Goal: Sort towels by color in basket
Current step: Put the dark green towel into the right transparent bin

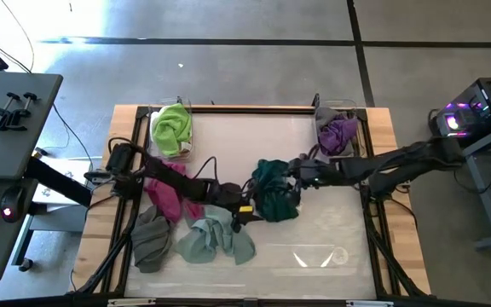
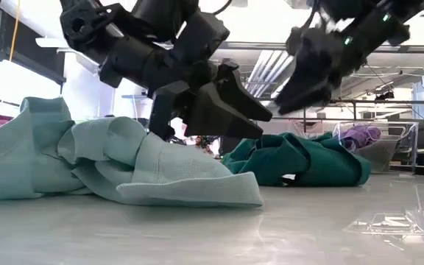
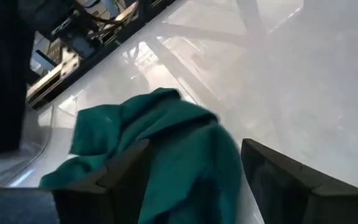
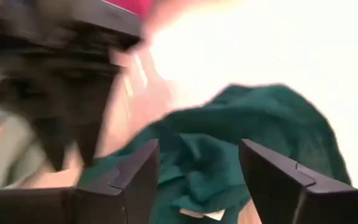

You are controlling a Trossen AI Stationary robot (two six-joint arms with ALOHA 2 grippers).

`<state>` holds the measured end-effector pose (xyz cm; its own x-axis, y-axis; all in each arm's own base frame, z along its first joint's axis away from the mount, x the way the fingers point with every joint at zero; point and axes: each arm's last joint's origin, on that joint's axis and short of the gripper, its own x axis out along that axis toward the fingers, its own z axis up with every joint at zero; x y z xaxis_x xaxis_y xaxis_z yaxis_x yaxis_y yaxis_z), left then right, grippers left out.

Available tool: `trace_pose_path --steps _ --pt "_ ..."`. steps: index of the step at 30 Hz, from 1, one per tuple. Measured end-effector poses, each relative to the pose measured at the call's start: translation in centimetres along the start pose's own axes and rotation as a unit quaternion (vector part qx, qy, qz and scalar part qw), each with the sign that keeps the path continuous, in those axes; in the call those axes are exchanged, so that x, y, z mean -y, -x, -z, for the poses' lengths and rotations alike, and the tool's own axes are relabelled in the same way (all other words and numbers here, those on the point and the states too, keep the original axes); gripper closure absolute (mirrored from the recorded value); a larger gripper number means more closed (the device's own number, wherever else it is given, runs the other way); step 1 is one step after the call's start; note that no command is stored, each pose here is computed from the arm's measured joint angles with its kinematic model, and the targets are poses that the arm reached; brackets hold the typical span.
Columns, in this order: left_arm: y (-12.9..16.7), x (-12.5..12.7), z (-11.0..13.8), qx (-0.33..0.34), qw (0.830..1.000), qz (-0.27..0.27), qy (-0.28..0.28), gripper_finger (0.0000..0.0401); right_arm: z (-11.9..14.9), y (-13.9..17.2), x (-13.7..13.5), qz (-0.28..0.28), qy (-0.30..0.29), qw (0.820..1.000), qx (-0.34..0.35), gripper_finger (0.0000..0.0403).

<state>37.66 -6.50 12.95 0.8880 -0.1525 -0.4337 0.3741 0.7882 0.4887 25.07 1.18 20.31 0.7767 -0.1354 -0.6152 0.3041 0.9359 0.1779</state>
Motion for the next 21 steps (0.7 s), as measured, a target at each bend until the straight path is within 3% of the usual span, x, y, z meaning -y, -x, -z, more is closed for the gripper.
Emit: trace_pose_path --steps 4,10,16,21 --pt "0.0 -0.7 0.4 0.0 1.0 -0.001 -0.003 0.0168 -0.1 1.9 -1.5 -0.036 0.073 0.996 0.024 0.0183" --pt "-0.4 -1.5 1.4 0.022 1.0 0.014 0.003 0.0191 1.9 2.8 -4.9 -0.103 0.192 0.976 0.004 0.0183" --pt "-2.8 -1.9 2.7 0.019 0.998 0.03 0.043 0.0219 4.3 1.8 -7.0 -0.121 0.228 0.965 -0.042 0.0183" --pt "-3.9 -3.4 2.8 0.022 0.992 0.014 0.123 0.0273 6.0 -0.5 -7.2 -0.077 0.24 0.965 -0.074 0.0183"
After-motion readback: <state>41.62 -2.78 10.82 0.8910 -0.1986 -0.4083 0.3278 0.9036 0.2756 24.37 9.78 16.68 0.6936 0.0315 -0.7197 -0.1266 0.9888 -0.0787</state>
